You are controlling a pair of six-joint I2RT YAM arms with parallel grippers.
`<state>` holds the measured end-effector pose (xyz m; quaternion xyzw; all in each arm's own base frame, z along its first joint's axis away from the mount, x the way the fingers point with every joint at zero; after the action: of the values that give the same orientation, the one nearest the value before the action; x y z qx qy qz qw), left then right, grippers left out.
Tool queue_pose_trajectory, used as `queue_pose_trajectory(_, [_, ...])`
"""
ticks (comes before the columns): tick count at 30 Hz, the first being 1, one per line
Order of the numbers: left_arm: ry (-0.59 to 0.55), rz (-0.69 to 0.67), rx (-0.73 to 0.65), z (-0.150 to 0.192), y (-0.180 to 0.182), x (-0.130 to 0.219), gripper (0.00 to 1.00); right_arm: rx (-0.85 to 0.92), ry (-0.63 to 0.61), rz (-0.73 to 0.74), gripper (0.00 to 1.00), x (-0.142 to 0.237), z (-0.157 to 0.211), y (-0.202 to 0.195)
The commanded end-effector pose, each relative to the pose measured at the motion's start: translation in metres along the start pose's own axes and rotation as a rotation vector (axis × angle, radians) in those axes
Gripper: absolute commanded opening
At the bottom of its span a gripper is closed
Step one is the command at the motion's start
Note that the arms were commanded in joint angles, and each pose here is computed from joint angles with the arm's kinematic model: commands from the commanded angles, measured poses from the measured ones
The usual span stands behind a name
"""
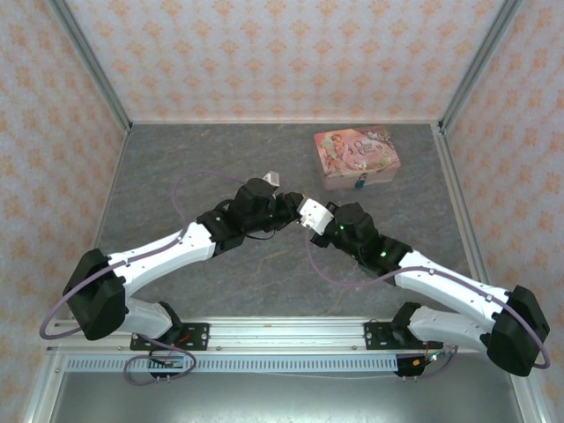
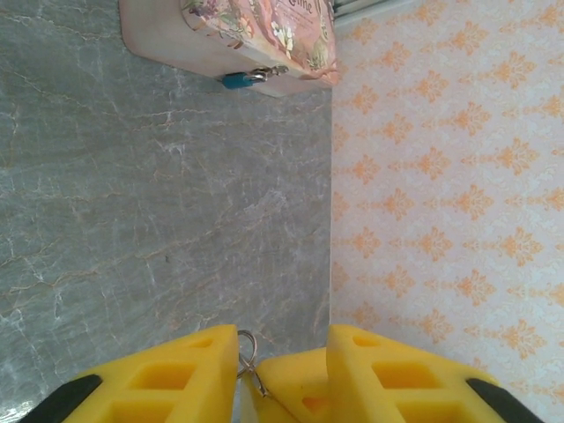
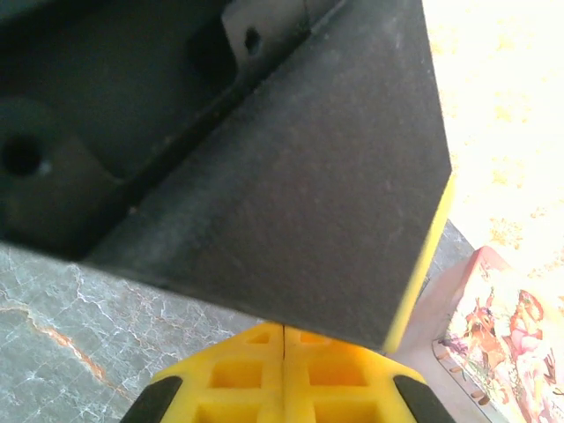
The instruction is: Unlock the padlock with the key
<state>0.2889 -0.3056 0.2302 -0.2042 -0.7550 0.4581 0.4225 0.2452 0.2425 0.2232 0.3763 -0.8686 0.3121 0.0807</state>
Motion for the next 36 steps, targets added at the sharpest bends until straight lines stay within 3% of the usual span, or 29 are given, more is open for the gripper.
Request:
queue_pose_trajectory(1, [-0.03,0.027,0.006,-0.004,-0.013,0.0,0.3,0.003,-0.053,0.004,0.0,0.003,-0.016,-0.004])
queue_pose_trajectory(19, [-0.051,0.002,0.036,-0.006,-0.004,-0.003,0.13,-0.038,-0.053,0.04,0.0,0.003,-0.014,-0.009])
queue_pose_trajectory(27, [-0.056,-0.01,0.026,-0.007,-0.002,-0.003,0.01,-0.06,-0.03,0.016,0.01,0.003,-0.01,-0.005])
queue_pose_trajectory(31, [-0.087,-0.036,-0.034,-0.012,0.0,0.003,0.0,-0.081,-0.029,-0.027,0.22,0.009,-0.009,0.002])
queue_pose_trajectory(36, [-0.147,-0.093,-0.226,-0.022,0.002,0.021,0.0,-0.11,-0.032,-0.06,0.42,0.022,-0.004,0.008])
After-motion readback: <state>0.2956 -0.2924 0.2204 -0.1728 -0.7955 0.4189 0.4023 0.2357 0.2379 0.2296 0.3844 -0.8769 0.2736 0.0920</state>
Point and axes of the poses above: each hand's point on the last joint's axis, 136 mm out from that joint toward the fingers, its own x axis back along the fingers, its own y axis along the line the jaws close on, z = x × y, the point moved 2 cm from there along x, back along the fingers, and after that the axes turned 2 degrees about x, right-handed, at the moved point
